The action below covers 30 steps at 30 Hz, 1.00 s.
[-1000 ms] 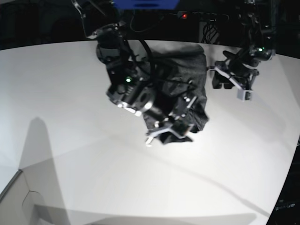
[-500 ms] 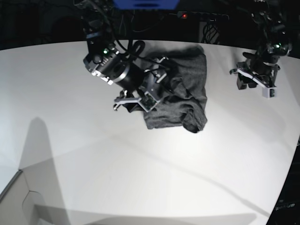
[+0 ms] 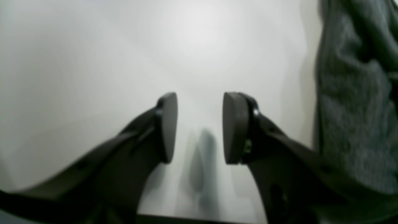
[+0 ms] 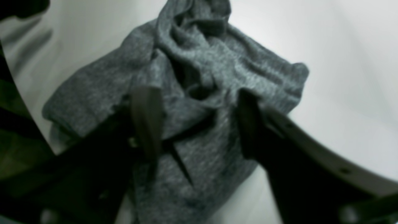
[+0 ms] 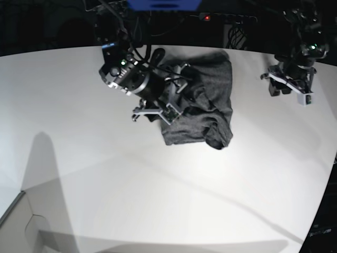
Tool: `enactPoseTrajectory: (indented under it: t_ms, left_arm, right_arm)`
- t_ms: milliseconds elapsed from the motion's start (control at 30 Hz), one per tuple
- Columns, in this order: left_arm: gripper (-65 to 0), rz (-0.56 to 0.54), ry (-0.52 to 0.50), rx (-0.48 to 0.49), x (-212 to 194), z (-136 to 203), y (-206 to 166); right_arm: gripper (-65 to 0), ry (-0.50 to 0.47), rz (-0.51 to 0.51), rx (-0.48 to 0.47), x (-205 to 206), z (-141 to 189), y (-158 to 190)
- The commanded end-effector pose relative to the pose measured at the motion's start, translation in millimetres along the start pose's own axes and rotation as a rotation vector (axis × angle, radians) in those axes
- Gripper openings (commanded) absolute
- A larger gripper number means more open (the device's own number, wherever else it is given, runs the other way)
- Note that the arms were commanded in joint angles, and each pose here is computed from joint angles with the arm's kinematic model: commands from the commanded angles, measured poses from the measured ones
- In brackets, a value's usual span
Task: Layout the t-shirt on the table in an organized manner, then fold the t-shirt properly
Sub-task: 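Press and square the folded bundle's edges with both grippers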
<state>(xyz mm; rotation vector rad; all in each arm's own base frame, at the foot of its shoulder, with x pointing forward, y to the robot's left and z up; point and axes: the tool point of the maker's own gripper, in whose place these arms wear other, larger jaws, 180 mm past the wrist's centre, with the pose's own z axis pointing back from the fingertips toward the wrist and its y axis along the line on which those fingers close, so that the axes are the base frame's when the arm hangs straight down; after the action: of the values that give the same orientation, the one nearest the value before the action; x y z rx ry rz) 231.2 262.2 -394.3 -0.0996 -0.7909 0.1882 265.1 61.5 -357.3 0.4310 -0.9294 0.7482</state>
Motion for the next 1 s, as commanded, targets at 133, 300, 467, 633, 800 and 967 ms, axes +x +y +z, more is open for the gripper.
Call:
enactPoseTrajectory:
  t_ms: [133,300,467,633,800,967]
  left_arm:
    - [-41.2,-0.003,-0.056,0.024,18.0,7.4,11.4]
    - [-41.2,0.010,-0.083,0.065,25.8,15.2,27.0]
    - [-41.2,0.014,-0.136,0.111,41.9,28.7,41.6]
    - [-41.2,0.017,-0.168,0.143,51.2,38.0,52.0]
    - [-41.2,0.026,-0.178,0.169,52.8,43.4,61.7]
    - [-41.2,-0.071,-0.163,0.078,49.0,41.9,44.5]
  right_arm:
    - [-62.3,-0.073,0.011,0.048,22.7,-3.3,18.7]
    - [-65.0,-0.103,0.038,0.093,33.9,1.0,42.4]
    - [-65.0,-0.158,0.088,0.191,53.6,7.6,88.3]
    - [-65.0,-0.153,0.122,0.316,52.7,4.0,136.5]
    - [-58.6,-0.117,0.150,0.421,40.7,-0.6,174.4]
    - [-41.9,-0.116,0.155,0.432,40.4,0.0,179.0]
